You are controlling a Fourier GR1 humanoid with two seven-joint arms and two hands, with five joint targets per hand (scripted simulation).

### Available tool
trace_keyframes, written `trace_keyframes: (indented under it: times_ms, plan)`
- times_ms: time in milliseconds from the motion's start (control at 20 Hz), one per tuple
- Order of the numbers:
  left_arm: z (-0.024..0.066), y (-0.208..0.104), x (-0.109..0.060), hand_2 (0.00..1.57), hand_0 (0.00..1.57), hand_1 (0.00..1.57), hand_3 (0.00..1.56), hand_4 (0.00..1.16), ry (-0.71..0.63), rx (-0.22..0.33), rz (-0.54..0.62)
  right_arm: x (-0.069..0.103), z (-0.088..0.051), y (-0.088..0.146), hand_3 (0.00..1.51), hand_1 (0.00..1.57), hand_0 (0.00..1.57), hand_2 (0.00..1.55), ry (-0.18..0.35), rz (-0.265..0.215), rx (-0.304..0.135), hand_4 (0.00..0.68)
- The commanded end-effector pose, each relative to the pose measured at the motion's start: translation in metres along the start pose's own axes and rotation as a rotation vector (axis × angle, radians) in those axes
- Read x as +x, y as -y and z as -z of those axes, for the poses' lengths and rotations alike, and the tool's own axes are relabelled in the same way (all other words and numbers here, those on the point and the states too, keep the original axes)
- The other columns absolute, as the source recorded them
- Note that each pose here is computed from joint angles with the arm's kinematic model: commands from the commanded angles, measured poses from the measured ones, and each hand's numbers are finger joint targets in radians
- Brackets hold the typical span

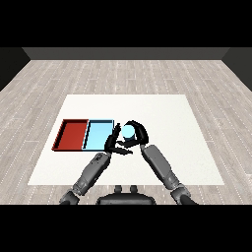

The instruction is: Pick the blue can and put it in the blue box

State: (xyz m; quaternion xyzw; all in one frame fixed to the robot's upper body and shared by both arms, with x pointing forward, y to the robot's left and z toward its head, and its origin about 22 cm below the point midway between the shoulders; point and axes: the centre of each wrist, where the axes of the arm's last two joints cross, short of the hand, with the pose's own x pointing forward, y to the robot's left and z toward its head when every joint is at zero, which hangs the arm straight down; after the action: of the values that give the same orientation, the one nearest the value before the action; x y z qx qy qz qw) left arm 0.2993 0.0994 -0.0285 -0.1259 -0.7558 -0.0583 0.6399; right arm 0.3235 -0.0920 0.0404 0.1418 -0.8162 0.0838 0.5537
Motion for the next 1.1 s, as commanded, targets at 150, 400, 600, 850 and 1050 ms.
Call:
trace_keyframes:
  times_ms: [150, 400, 600, 850, 1050]
  plan:
    - [-0.0083, 0.013, -0.002, 0.0, 0.0, 0.0, 0.0, 0.0, 0.003, -0.011, 0.01, -0.001, 0.006, -0.006, 1.39, 1.41, 1.41, 1.43, 0.0, -0.023, 0.027, 0.651]
    - [-0.0064, 0.003, -0.009, 0.0, 0.0, 0.0, 0.0, 0.0, 0.012, -0.029, 0.003, -0.004, -0.025, -0.024, 1.39, 1.43, 1.43, 1.43, -0.019, 0.016, 0.046, 0.616]
    - [-0.0045, 0.02, -0.007, 0.0, 0.0, 0.0, 0.0, 0.0, 0.02, -0.016, -0.014, 0.009, -0.003, -0.032, 1.39, 1.4, 1.4, 1.44, -0.009, -0.04, 0.057, 0.612]
    - [0.0075, 0.023, 0.006, 0.52, 0.27, 0.27, 0.0, 0.57, 0.035, 0.012, 0.223, 0.008, 0.008, -0.042, 1.4, 1.28, 1.28, 1.42, 0.008, -0.011, 0.104, 0.613]
    - [0.0036, 0.012, -0.005, 0.48, 0.32, 0.32, 0.33, 0.18, 0.039, -0.007, 0.262, 0.014, -0.015, -0.073, 1.4, 1.46, 1.46, 1.47, -0.023, -0.006, 0.141, 0.593]
